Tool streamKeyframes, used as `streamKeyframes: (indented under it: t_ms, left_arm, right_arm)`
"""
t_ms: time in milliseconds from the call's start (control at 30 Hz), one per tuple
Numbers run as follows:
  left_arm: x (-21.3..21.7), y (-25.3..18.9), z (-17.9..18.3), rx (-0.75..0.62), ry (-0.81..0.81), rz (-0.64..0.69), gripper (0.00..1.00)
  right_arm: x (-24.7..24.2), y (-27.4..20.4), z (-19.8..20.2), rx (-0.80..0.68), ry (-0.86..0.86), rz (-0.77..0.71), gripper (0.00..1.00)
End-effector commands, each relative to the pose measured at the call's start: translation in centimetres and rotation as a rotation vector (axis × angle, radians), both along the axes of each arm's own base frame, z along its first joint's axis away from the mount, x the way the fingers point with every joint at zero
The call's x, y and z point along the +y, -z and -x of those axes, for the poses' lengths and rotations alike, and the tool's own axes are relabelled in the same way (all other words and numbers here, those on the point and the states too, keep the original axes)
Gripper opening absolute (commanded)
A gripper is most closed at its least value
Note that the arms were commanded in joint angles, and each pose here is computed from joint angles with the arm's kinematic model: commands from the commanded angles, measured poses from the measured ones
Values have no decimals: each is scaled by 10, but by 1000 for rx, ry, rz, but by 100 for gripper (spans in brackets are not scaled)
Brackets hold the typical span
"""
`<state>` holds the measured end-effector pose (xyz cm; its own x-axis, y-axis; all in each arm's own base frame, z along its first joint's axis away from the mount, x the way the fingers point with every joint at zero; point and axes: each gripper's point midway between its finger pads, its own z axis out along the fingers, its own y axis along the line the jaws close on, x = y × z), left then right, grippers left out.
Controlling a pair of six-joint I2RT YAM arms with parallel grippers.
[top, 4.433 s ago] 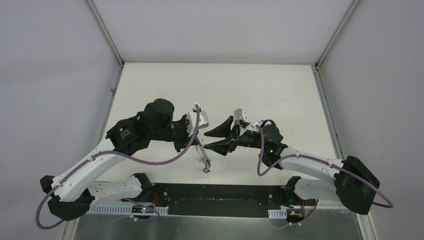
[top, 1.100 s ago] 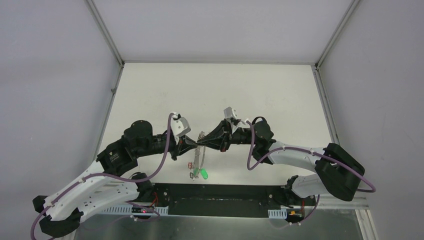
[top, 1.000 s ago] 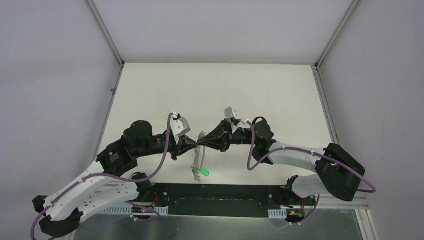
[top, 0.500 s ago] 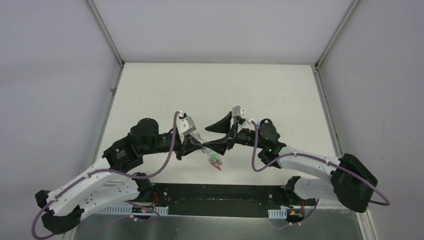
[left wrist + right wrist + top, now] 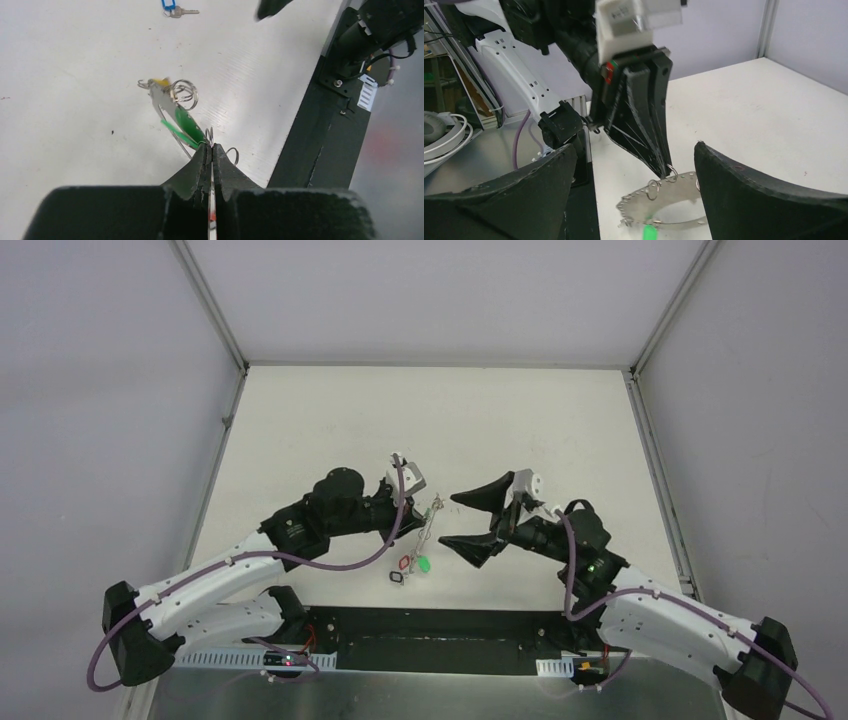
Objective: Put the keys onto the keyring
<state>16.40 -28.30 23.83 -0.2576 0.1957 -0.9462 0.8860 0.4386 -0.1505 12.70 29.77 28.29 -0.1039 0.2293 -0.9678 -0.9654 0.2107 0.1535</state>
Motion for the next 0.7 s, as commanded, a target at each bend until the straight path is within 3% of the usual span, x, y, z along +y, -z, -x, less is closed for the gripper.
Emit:
streamKeyframes:
  t_ms: [0,367,667]
  left_arm:
    - [-22,-28,-20,-83,-20,130,0]
    - [-41,2,-43,-11,-24,184,0]
    - [-18,60,-51,81,-115,168,0]
  right_arm:
    - [-16,8,-1,-16,61,52,90]
    - [-32,21,-13,41,172,92,92]
    - [-42,46,-44,251,364,140,97]
